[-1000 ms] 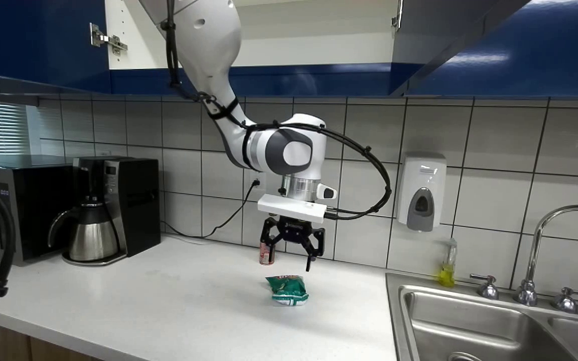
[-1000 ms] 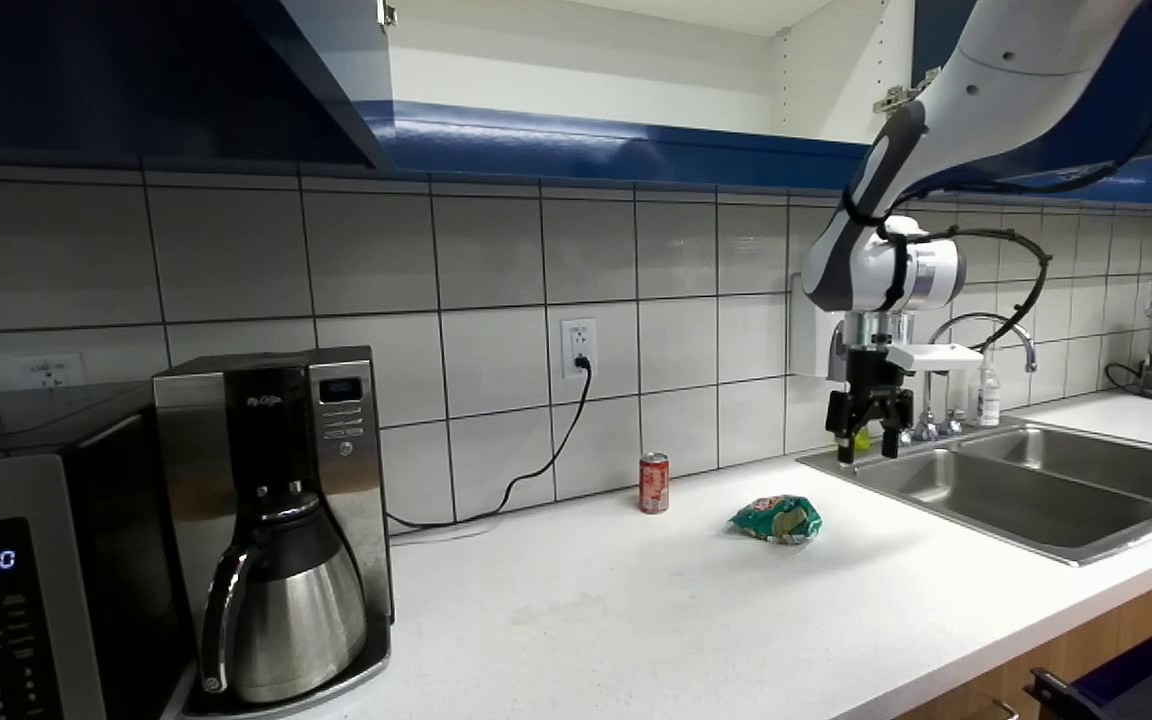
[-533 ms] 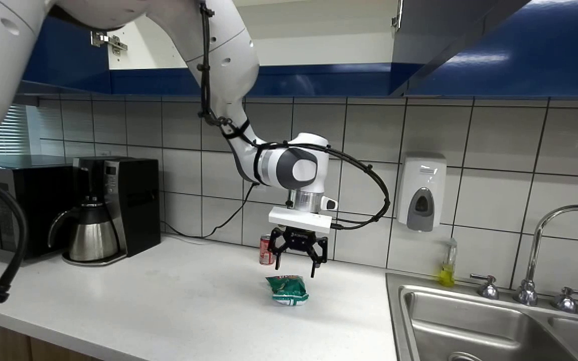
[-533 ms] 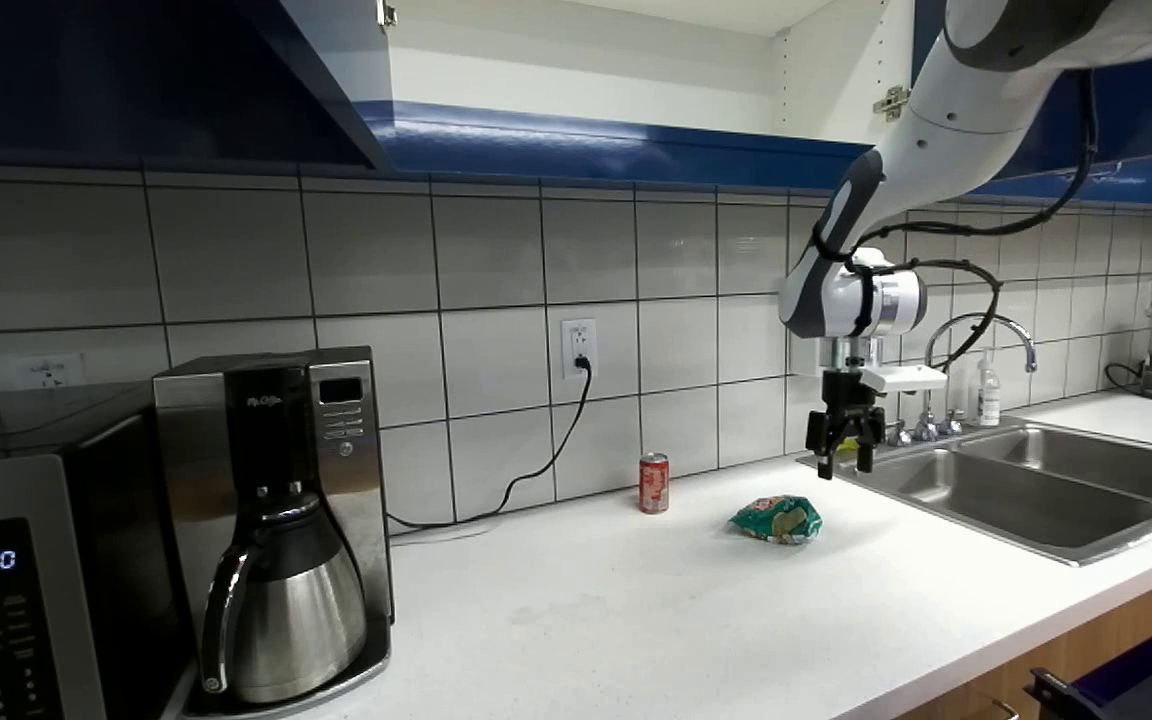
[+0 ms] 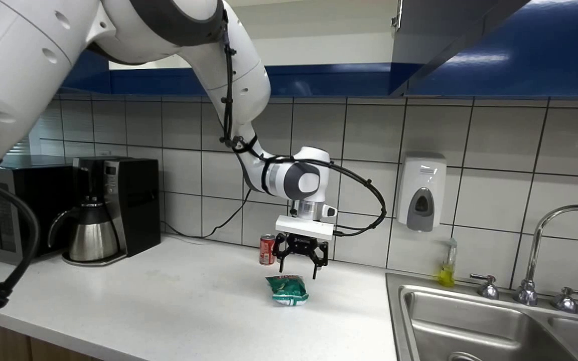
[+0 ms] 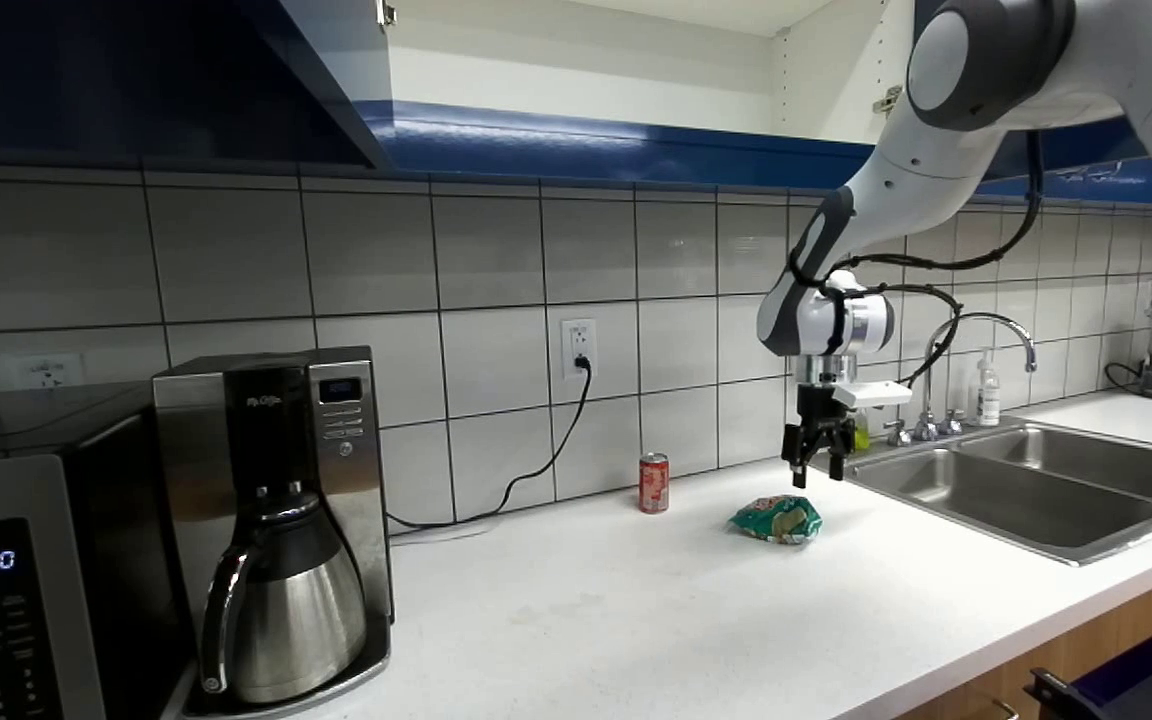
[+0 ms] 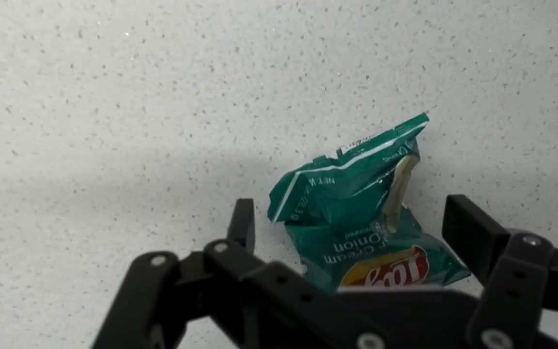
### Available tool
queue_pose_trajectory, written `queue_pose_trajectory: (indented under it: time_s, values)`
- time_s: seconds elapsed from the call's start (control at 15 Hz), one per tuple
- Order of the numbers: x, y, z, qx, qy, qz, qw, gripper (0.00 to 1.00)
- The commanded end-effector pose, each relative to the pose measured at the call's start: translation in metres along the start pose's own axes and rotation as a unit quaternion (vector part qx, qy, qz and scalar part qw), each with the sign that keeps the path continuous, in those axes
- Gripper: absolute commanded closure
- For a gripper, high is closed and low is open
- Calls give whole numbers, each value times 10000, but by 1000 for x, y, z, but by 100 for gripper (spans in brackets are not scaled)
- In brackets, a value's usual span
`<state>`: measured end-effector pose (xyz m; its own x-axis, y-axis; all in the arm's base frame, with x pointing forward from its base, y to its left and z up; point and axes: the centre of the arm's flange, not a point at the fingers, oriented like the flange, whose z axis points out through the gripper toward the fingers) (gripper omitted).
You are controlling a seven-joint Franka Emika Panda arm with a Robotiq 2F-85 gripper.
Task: Put the green snack packet in the top cabinet
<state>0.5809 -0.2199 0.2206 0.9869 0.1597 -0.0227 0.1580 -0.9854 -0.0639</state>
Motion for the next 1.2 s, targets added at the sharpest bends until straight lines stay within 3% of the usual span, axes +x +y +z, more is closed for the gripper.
queue_pose_trajectory:
  time_s: [0.0,0.53,1.13]
  values:
    - [29,8,8,20,50,-291,9996,0]
    - [51,-1,23,143,-110,-408,9990,0]
    - [48,-9,27,155,-325,-479,9982,0]
